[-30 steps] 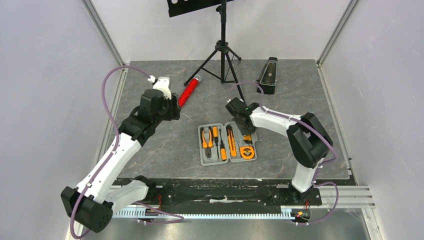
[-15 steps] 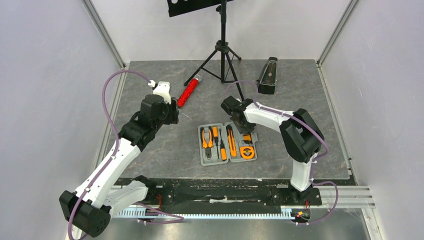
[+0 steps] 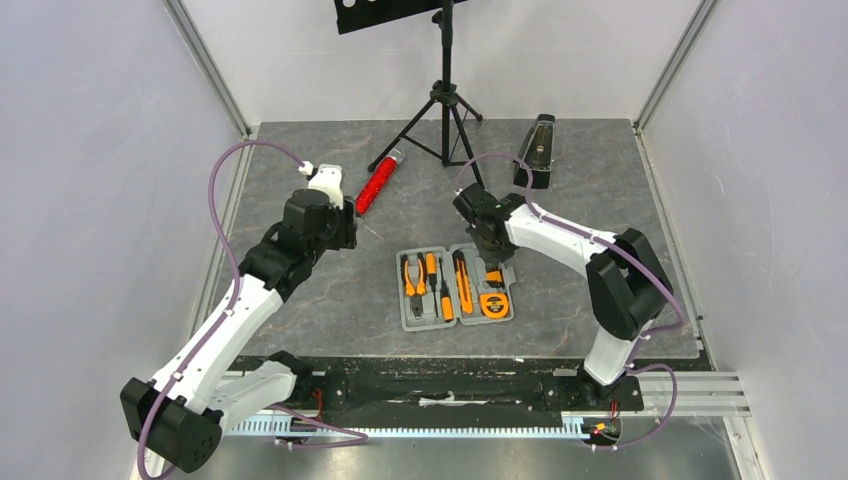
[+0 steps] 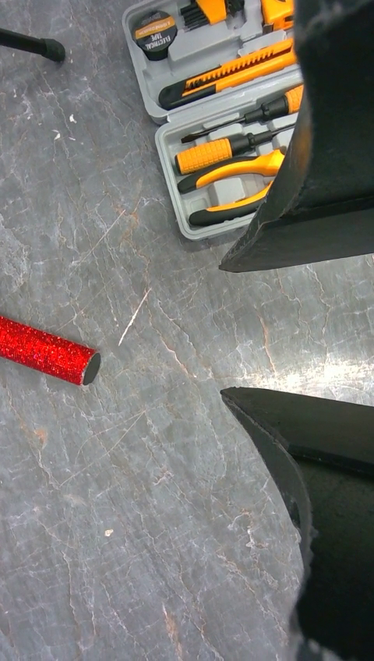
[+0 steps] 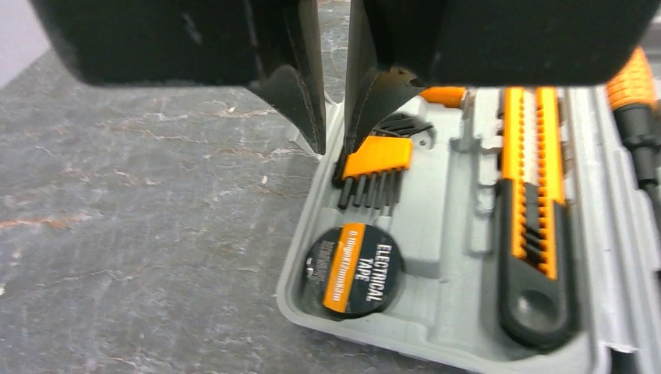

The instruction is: Pack the tool kit

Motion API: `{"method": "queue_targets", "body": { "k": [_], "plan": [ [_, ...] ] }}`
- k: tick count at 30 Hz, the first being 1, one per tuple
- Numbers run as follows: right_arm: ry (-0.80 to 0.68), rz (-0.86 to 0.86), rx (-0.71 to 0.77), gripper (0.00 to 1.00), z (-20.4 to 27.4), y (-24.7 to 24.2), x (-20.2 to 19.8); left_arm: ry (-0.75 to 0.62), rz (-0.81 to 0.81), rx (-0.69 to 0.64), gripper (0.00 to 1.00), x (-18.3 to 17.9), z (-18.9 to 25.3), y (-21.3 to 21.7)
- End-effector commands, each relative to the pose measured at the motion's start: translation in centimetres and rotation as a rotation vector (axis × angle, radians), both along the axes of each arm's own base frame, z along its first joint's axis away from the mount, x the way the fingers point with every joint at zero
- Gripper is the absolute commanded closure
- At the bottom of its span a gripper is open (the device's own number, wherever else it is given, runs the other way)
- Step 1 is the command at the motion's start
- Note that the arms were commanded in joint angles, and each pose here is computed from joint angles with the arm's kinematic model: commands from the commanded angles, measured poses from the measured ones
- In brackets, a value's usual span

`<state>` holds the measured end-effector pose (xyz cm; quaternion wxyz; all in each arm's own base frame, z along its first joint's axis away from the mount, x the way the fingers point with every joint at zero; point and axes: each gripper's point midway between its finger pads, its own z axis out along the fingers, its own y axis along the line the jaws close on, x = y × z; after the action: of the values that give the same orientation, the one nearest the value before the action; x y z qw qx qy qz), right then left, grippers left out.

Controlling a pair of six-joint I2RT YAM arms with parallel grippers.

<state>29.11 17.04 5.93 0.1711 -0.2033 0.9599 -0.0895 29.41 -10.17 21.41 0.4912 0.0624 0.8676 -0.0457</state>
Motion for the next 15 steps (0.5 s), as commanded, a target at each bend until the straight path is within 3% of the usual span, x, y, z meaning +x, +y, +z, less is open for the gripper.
{"method": "queue_targets", "body": {
  "k": [1,15],
  "plan": [
    [0.016,0.048,0.138,0.85,0.3,2.2,-0.4,-0.042,0.002,0.033,0.37,0.8,0.6,0.3],
    [0.101,0.045,0.242,0.92,-2.4,3.0,-1.9,-0.04,0.001,0.037,0.37,0.8,0.5,0.3]
  ]
}}
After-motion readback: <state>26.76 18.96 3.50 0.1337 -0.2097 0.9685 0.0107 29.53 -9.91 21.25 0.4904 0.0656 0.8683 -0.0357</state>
